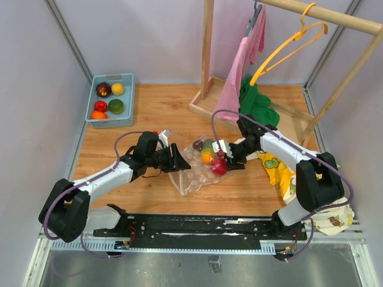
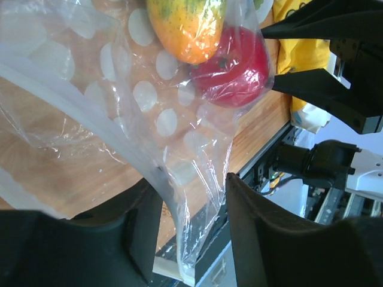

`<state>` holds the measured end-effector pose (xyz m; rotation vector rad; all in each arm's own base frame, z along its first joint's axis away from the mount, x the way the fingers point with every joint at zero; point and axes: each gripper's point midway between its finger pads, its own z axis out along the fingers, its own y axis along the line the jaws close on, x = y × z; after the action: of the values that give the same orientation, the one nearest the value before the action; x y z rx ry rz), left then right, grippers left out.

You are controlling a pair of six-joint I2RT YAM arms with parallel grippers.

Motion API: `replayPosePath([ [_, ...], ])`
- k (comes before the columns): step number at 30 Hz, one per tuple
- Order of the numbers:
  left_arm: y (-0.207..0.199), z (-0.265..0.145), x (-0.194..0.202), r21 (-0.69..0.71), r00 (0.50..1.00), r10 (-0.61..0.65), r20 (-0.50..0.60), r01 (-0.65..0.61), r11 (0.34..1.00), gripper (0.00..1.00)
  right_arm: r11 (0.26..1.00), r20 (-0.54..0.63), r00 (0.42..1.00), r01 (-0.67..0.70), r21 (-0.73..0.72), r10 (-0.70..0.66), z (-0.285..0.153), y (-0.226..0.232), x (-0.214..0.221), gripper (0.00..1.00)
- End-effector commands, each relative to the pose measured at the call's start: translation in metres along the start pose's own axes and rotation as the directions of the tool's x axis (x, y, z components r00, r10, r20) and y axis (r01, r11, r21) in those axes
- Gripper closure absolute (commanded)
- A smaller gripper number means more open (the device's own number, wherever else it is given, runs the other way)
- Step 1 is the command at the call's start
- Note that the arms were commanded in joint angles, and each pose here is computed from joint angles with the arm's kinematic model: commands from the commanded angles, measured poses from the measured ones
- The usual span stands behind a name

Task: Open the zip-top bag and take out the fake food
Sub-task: Pick up the fake vegetable from the zipper food storage bag.

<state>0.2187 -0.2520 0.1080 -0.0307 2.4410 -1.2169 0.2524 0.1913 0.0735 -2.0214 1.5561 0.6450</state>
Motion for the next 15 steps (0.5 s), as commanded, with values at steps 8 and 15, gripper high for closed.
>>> replayPosePath([
  [8, -0.015, 0.02, -0.011, 0.065, 0.996, 0.08, -0.048, -0.077, 0.995, 0.82, 0.994, -0.016, 0.995, -0.095, -0.048, 0.094, 0.013, 0.006, 0.007, 0.96],
  [15, -0.023, 0.026, -0.023, 0.108, 0.989, 0.146, -0.026, -0.142, 0.984, 0.92, 0.978, -0.041, 0.978, -0.204, 0.046, 0.206, 0.003, -0.015, 0.014, 0.99],
])
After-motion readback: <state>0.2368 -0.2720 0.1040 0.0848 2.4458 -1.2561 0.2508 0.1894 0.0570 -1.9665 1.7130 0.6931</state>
